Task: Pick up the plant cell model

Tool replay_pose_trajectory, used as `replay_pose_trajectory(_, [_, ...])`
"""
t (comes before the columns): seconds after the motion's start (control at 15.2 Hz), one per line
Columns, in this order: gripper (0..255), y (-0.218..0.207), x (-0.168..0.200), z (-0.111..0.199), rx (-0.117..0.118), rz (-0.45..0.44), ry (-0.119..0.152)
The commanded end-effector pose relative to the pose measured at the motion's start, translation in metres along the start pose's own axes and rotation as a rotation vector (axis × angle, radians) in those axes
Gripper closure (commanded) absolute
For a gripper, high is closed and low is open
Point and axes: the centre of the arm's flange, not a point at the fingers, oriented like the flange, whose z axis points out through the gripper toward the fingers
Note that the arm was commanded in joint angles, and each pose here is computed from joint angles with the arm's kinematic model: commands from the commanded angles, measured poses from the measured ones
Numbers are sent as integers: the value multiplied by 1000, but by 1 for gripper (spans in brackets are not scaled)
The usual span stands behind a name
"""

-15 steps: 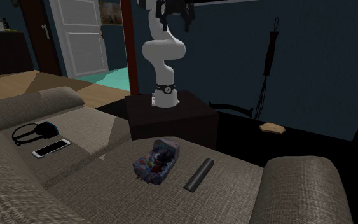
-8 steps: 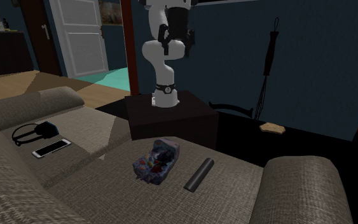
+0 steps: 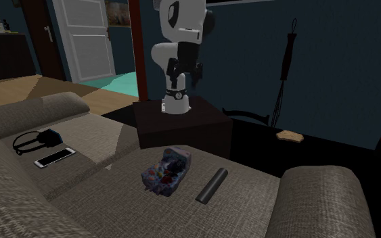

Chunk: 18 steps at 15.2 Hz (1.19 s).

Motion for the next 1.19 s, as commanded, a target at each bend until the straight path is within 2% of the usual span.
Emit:
replay_pose_trajectory(0.0, [0,-1,6,25,-17,-39,-6])
replay_pose_trajectory(0.92, [0,8,26,209,-133,-294,-67])
replay_pose_trajectory(1.12, [0,6,26,227,-138,-305,-70])
